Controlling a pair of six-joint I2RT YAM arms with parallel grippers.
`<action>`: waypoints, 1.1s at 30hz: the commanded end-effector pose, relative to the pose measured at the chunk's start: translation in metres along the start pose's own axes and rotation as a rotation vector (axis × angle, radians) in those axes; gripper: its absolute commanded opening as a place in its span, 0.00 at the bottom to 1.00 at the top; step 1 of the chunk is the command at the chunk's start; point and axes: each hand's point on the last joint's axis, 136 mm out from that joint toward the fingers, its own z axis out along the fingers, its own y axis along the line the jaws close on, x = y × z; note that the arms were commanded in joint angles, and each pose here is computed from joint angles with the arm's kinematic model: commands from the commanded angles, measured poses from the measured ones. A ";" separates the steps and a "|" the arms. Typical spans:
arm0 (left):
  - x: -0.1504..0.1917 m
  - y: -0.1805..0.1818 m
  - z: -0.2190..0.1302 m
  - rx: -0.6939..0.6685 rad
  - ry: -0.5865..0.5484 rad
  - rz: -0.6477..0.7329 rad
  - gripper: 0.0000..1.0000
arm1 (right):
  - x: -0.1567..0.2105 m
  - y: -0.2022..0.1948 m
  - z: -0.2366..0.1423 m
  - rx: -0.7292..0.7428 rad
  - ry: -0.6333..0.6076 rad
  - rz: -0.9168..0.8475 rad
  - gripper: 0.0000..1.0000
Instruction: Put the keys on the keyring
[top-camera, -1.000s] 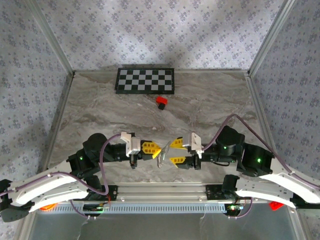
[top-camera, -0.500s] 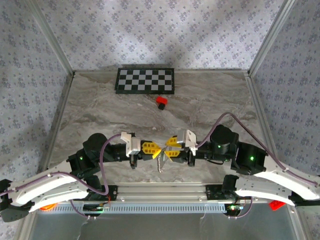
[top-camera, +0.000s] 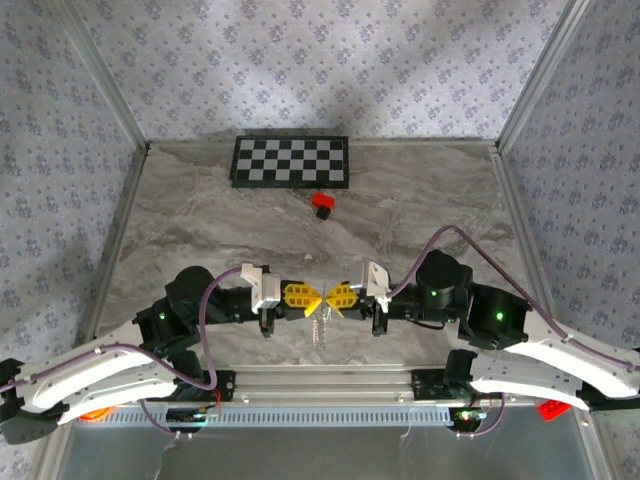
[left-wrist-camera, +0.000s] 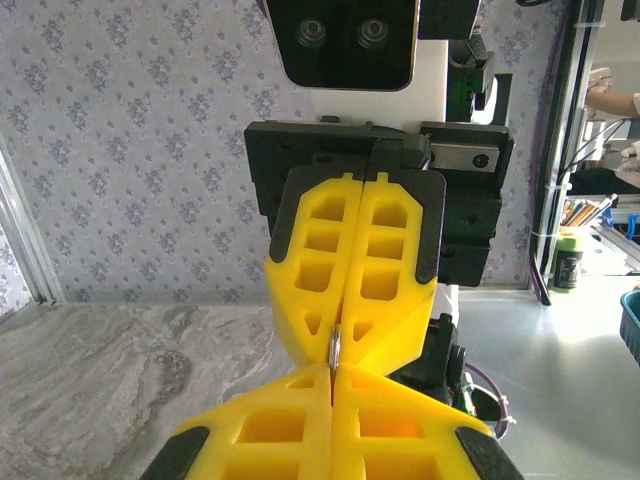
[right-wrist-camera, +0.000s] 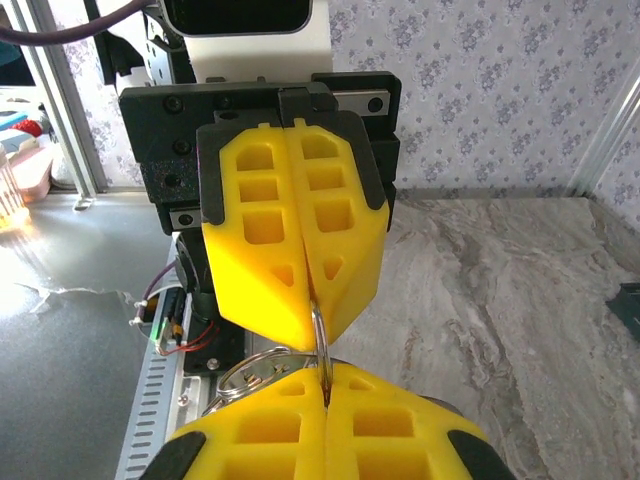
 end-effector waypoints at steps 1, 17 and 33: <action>-0.018 -0.004 -0.003 0.012 -0.064 0.038 0.00 | -0.007 0.002 0.000 -0.014 -0.014 -0.019 0.00; 0.012 0.012 -0.025 -0.118 0.176 0.058 0.40 | 0.023 -0.007 -0.018 0.041 0.278 -0.040 0.00; 0.017 0.019 0.001 -0.098 0.189 0.069 0.33 | 0.032 -0.014 -0.010 0.054 0.439 -0.065 0.00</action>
